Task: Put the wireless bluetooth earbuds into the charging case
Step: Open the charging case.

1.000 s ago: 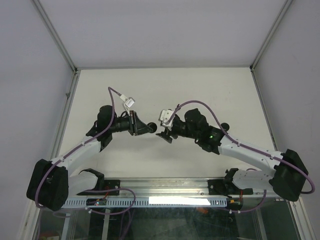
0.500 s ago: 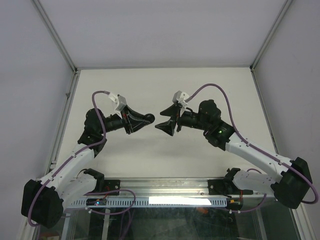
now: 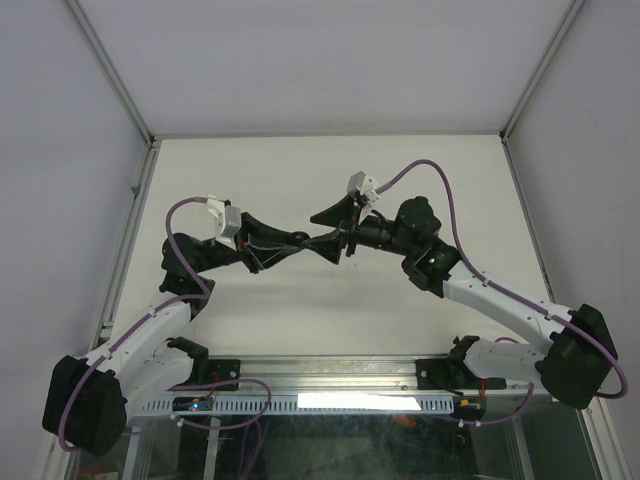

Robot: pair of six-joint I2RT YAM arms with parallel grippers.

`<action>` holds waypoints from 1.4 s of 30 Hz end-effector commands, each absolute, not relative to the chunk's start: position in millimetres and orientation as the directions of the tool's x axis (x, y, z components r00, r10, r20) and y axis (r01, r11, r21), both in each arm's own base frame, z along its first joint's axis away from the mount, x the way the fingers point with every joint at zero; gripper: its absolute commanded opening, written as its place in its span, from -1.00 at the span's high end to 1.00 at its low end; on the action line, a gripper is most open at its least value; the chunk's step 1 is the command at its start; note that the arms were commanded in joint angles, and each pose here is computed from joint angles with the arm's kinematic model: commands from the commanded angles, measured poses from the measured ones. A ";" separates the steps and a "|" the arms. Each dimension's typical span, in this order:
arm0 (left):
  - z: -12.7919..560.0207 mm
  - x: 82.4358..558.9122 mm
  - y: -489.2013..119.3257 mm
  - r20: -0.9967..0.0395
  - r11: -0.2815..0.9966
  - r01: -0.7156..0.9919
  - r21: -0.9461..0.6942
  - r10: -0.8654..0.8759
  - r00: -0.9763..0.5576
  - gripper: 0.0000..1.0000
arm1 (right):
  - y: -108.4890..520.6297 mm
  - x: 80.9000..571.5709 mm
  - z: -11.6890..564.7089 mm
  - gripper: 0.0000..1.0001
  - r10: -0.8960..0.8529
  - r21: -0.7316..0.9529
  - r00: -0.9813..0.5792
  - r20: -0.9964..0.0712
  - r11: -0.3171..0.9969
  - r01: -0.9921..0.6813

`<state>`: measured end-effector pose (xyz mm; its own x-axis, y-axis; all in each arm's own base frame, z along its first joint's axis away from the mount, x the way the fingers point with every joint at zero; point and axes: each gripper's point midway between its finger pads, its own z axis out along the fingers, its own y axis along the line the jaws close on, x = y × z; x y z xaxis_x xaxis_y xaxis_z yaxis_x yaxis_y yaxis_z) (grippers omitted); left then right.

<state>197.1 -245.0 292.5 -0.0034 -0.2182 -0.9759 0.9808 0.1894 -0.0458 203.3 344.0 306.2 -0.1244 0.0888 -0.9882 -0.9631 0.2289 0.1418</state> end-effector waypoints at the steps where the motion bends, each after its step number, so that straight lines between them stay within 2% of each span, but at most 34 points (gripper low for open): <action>1: 312.0 176.6 -245.8 -0.958 0.116 0.991 0.061 -0.272 0.091 0.89 | 347.0 203.7 341.1 -0.29 0.177 0.096 -0.059 -0.982 0.206 -0.974; 10: 310.5 177.7 -245.5 -0.962 0.123 0.992 0.042 -0.264 0.073 0.90 | 350.2 201.7 329.2 -0.28 0.128 0.068 -0.045 -0.991 0.181 -0.981; 20: 307.2 171.0 -245.1 -0.965 0.097 0.994 0.045 -0.254 0.068 0.94 | 343.8 217.8 333.2 -0.27 0.128 0.026 0.010 -0.992 0.279 -0.960; 42: 297.0 165.5 -243.9 -0.971 0.082 0.990 0.111 -0.202 0.126 0.95 | 334.7 222.7 342.7 -0.27 0.116 0.023 0.017 -0.993 0.334 -0.942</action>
